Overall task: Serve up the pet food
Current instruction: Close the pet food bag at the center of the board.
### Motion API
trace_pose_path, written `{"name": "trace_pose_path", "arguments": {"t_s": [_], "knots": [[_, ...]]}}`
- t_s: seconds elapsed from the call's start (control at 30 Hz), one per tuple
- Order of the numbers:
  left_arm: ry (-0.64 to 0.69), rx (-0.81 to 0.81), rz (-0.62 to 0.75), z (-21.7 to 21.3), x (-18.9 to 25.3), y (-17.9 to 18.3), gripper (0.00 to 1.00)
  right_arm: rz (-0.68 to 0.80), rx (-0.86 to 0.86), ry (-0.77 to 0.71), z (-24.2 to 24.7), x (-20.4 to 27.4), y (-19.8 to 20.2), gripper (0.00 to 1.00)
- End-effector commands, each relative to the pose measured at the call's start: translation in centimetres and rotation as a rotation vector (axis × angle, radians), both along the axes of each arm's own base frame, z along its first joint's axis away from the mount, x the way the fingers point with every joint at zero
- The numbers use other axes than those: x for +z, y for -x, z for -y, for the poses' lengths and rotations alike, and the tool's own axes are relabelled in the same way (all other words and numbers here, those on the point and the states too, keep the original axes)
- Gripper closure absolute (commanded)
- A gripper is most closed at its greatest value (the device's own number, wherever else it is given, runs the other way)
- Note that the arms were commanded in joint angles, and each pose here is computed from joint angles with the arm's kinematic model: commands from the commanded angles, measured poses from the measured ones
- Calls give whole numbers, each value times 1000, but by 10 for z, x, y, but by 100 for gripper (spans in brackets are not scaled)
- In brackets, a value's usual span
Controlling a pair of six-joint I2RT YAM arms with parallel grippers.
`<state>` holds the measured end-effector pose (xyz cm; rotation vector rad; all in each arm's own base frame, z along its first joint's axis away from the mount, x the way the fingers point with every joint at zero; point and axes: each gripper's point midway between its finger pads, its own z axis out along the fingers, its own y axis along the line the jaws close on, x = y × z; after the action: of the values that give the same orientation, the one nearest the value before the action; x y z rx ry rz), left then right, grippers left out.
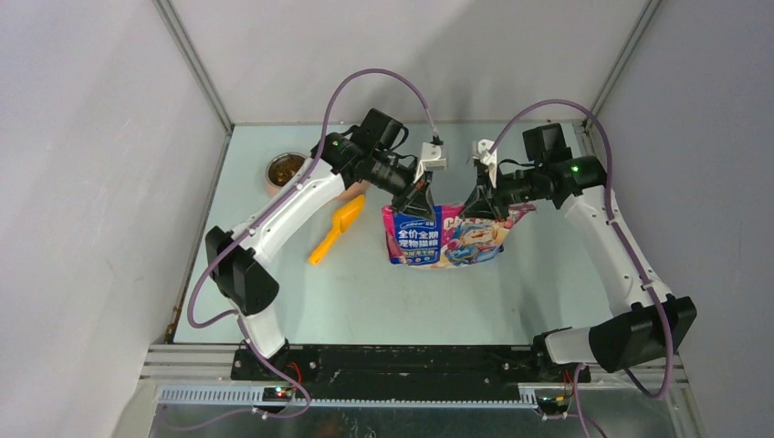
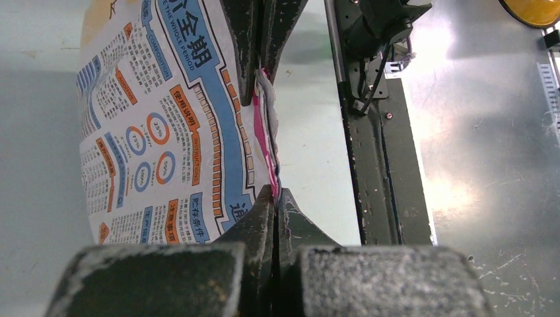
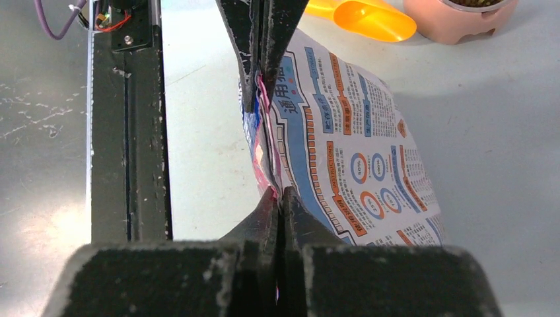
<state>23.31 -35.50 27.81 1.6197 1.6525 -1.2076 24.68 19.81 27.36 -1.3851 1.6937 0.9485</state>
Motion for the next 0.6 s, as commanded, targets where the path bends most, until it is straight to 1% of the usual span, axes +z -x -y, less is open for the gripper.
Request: {"name": "trace_pose_path", "arguments": {"t_s": [0.0,0.07,0.1,0.17,0.27,0.33,0.4,0.43,0.47,0.5,0.57], "knots": [[72,-28,41,-12,33,16,100,3,-28,-60,5,21,3,100],[70,-27,48,-14,34,16,100,4,-37,-50,8,22,3,87],[70,-27,51,-15,34,17,100,-1,-39,-33,11,19,3,75],[69,-27,53,-16,34,17,100,7,-48,-18,17,17,2,66],[71,-29,51,-17,34,18,100,9,-70,23,26,7,1,64],[70,-30,47,-17,33,17,100,16,-85,33,34,3,0,65],[69,-30,43,-17,31,17,100,19,-92,33,38,0,0,82],[70,-31,43,-17,32,17,100,21,-94,32,39,0,0,95],[70,-30,42,-16,31,17,100,22,-104,28,42,1,-1,99],[71,-31,43,-16,32,17,100,27,-109,24,43,2,-2,100],[72,-31,42,-16,32,17,100,26,-120,4,45,6,-3,100]]}}
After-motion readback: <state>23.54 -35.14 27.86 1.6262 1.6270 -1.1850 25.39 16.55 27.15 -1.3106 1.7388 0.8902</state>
